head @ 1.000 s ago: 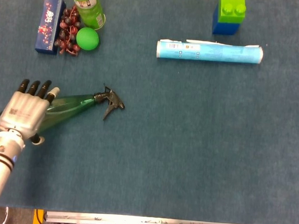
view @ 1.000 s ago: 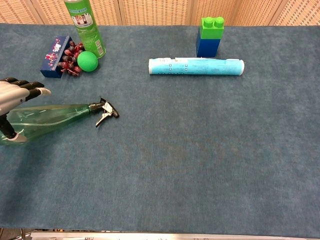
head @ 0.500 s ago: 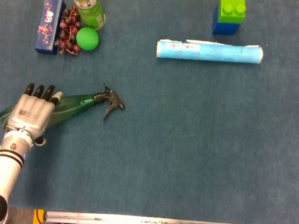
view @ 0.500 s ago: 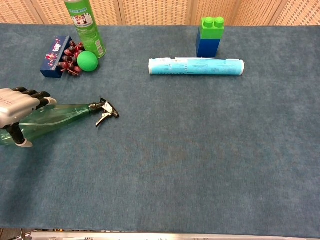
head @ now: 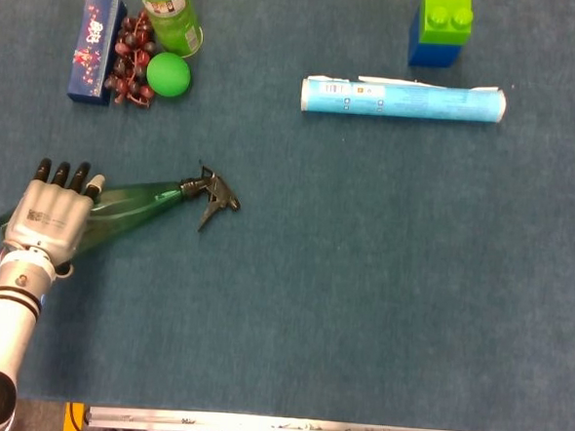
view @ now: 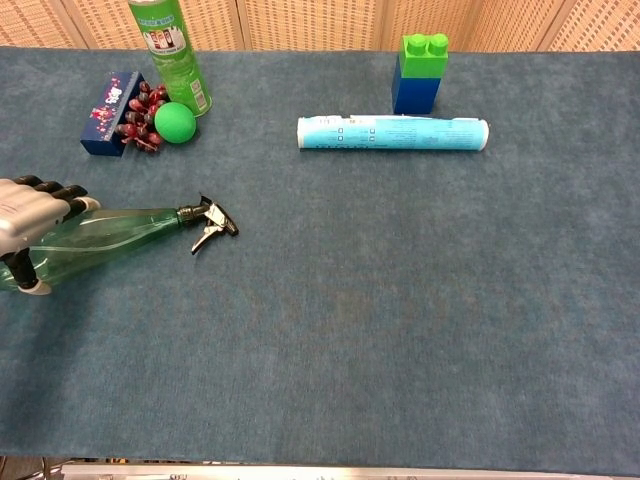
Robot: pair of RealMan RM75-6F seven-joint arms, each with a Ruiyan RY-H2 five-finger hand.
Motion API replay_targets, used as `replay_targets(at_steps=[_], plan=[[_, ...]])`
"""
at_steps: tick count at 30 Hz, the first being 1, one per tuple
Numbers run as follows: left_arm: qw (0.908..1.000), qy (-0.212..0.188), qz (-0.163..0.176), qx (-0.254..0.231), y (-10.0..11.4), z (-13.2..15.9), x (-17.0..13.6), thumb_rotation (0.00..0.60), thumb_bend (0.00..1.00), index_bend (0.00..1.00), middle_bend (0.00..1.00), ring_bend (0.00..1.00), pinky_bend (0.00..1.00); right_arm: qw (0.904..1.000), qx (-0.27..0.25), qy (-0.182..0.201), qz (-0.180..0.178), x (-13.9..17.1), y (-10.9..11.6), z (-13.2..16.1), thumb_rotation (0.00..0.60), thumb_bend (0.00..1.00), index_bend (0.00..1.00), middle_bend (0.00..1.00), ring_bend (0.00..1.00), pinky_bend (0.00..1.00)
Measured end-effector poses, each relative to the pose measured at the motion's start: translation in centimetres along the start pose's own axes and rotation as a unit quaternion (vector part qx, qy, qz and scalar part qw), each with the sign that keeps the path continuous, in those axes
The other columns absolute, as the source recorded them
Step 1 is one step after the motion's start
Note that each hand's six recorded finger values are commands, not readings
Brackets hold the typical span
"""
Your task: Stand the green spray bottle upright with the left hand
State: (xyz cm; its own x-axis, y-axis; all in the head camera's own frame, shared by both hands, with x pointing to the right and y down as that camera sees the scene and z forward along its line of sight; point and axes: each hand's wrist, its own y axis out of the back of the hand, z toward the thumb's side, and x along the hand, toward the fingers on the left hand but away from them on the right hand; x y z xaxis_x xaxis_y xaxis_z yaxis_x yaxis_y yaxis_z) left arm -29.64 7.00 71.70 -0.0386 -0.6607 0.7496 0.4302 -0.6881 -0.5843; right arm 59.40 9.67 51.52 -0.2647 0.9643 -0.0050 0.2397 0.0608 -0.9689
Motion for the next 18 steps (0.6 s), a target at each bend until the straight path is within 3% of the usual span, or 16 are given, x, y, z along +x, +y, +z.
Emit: replay_targets(at_steps=[5,18], plan=[[1.0,0.0,0.0,0.003,-0.15,-0.06,-0.04,0.6,0.09,0.14,0.08,0.0,0.1,1.0,0.0,0.0,0.0,0.0,-0.01,0.01,0.6,0.1,0.48,0.34,0.25,0.36],[0.9998,-0.006,0.017,-0.008,-0.03,-0.16,-0.16,0.6,0.09,0.23,0.2,0.02,0.13,1.0,-0.001,0.0,-0.001,0.05,0.07,0.0,0.6,0.1,0.48,0.34,0.26,0.36]])
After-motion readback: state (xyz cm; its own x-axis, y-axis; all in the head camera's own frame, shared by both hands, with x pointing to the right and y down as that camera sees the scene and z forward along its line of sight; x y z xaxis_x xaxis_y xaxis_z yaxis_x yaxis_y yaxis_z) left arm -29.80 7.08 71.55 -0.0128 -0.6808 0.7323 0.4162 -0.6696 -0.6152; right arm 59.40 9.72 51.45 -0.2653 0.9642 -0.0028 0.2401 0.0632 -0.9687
